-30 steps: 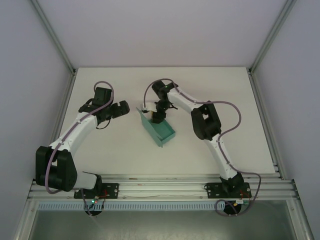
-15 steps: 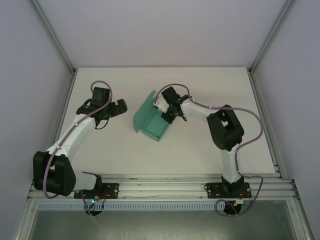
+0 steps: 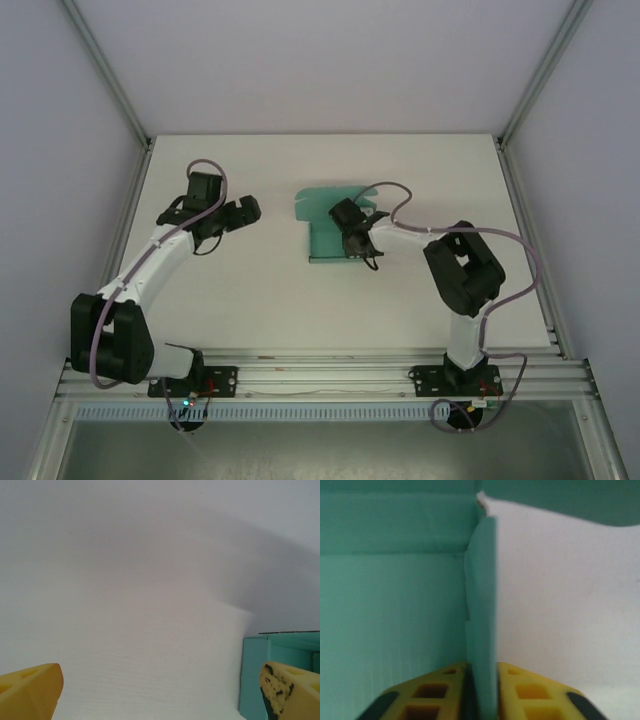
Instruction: Assemble paper box
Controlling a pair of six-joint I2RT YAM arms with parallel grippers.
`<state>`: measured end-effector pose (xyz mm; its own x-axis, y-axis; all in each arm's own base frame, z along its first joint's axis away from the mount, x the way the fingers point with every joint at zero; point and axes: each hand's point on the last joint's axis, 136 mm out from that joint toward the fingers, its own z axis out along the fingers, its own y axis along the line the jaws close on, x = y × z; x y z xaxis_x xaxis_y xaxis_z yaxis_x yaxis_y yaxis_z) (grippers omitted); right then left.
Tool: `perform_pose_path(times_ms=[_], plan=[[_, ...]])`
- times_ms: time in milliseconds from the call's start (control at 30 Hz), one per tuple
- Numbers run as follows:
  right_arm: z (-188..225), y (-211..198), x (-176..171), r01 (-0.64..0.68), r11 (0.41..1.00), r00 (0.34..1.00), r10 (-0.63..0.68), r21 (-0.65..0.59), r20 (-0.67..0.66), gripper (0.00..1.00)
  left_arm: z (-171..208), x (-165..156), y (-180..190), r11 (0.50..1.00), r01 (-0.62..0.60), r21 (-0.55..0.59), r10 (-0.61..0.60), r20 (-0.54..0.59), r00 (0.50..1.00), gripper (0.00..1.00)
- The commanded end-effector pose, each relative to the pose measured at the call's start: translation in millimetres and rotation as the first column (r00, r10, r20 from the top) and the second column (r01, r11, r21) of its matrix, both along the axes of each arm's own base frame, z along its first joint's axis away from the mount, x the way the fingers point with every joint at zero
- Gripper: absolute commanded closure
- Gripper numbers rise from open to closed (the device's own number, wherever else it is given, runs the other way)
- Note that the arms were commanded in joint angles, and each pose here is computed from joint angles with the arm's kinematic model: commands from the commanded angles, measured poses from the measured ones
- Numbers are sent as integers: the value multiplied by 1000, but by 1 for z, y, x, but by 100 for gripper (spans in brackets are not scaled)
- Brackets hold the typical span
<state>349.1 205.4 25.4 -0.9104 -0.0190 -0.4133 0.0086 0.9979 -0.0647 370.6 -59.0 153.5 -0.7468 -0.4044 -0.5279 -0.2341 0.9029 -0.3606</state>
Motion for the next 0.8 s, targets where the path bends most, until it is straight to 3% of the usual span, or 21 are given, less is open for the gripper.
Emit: perform_pose_path(times_ms=[0,133,233,367,467,533,633,767], plan=[[15,-10,-5,115,993,992,-116,22,55,57,21,20,-24,989,141,-46,-137,93,986,0],[52,-14,9,86,996,982,-85,6,166,41,32,27,-65,930,368,2,-364,147,920,0],[80,-18,17,41,999,973,-38,-7,226,26,37,35,-86,880,469,68,-474,162,865,0],[112,-11,27,-122,992,954,108,36,279,5,46,48,-102,814,571,108,-581,184,793,0],[137,-2,34,-320,947,898,294,27,328,1,42,50,-114,739,660,134,-674,147,724,0],[149,4,38,-465,885,830,437,-3,345,0,38,46,-129,656,739,152,-755,132,643,0],[157,7,49,-581,814,768,548,-1,333,0,24,41,-145,559,808,185,-826,47,561,2],[149,5,59,-662,747,734,633,57,246,13,7,51,-146,543,810,222,-824,-45,565,15]])
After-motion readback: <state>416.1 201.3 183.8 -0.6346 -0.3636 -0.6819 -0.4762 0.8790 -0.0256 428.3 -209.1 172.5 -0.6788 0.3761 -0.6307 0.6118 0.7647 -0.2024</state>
